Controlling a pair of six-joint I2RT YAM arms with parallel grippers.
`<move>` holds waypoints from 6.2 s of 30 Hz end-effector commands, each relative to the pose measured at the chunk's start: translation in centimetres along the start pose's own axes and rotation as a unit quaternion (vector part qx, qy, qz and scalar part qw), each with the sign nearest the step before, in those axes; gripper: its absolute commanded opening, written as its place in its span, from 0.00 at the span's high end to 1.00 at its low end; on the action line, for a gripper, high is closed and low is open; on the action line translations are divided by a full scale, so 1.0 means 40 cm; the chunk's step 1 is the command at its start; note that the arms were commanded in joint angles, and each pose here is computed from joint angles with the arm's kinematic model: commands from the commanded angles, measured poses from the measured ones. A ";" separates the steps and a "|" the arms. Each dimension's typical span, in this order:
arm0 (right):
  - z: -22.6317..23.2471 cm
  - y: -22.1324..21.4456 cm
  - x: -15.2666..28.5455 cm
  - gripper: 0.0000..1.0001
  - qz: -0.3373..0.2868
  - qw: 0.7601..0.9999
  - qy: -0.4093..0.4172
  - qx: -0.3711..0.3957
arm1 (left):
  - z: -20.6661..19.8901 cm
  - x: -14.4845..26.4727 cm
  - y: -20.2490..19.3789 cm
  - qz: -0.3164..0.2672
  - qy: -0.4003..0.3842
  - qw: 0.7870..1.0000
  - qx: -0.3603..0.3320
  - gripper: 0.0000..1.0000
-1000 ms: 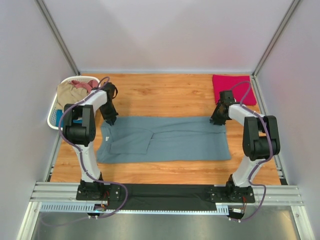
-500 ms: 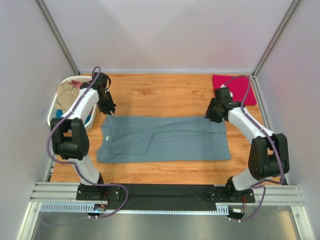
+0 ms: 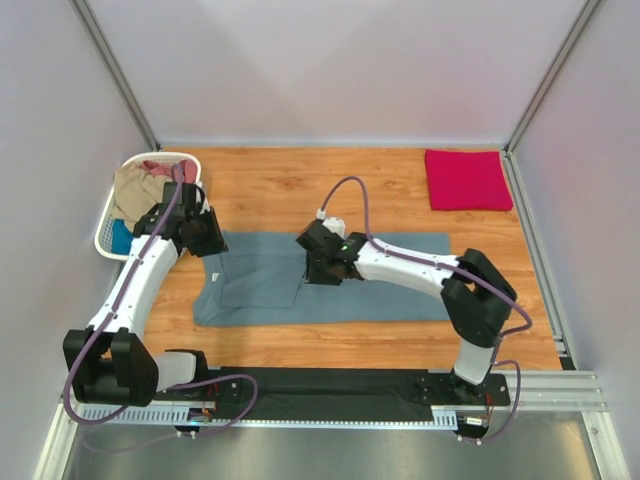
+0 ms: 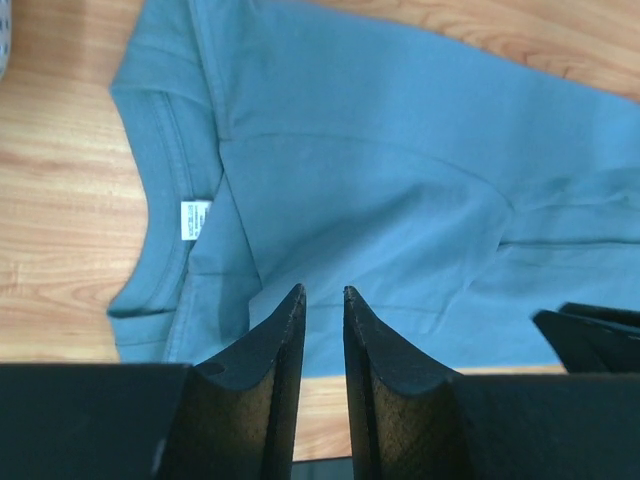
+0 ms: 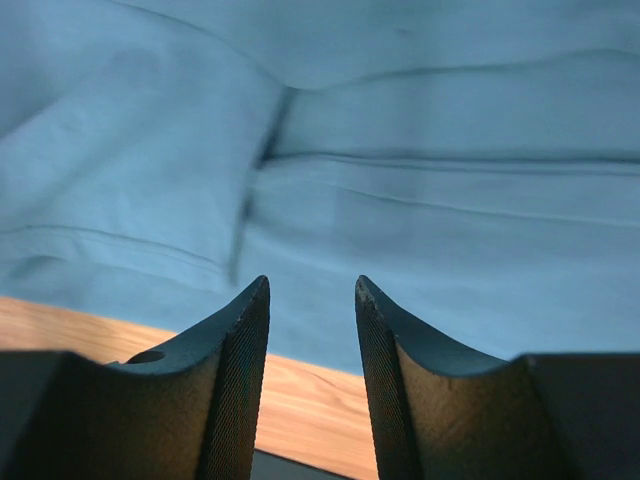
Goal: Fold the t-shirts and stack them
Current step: Fold the tshirt
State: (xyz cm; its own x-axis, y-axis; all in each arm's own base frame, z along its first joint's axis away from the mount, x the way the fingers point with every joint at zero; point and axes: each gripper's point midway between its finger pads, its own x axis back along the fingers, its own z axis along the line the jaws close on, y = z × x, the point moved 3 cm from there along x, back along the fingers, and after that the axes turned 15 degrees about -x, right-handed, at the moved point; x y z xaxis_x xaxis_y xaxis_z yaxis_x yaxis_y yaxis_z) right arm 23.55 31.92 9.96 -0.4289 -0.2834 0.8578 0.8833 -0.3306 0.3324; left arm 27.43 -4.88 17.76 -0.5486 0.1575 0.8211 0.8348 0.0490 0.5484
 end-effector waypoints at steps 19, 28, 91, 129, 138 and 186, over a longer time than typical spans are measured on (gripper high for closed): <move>0.154 -0.129 -0.094 0.61 -0.013 1.000 -0.006 -0.013 | -0.014 0.010 0.001 -0.013 -0.029 0.999 -0.013 0.71; 0.143 -0.158 -0.119 0.64 -0.007 0.999 -0.027 -0.017 | 0.004 0.006 -0.002 -0.007 -0.016 1.000 -0.008 0.71; 0.139 -0.150 -0.032 1.00 0.062 0.993 0.103 -0.002 | 0.018 -0.077 -0.234 0.096 0.002 0.985 0.144 0.72; 0.120 -0.122 -0.003 1.00 0.101 0.989 0.102 0.037 | 0.049 -0.088 -0.295 0.123 0.065 0.971 0.195 1.00; 0.111 -0.120 0.004 1.00 0.113 0.987 0.109 0.035 | 0.058 -0.067 -0.288 0.103 0.083 0.969 0.207 1.00; -0.018 0.031 -0.042 0.73 0.014 0.994 0.019 0.110 | 0.108 -0.379 0.097 0.123 0.069 0.988 0.067 0.75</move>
State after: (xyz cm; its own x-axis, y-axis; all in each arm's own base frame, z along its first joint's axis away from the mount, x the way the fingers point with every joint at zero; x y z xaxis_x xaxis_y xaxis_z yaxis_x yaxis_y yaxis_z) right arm 22.42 32.71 5.61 -0.2705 -0.3089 0.9118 0.9618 -0.0451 0.2701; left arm 38.13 -2.60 6.31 -0.3007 0.0123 0.9536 0.9392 0.1774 0.2939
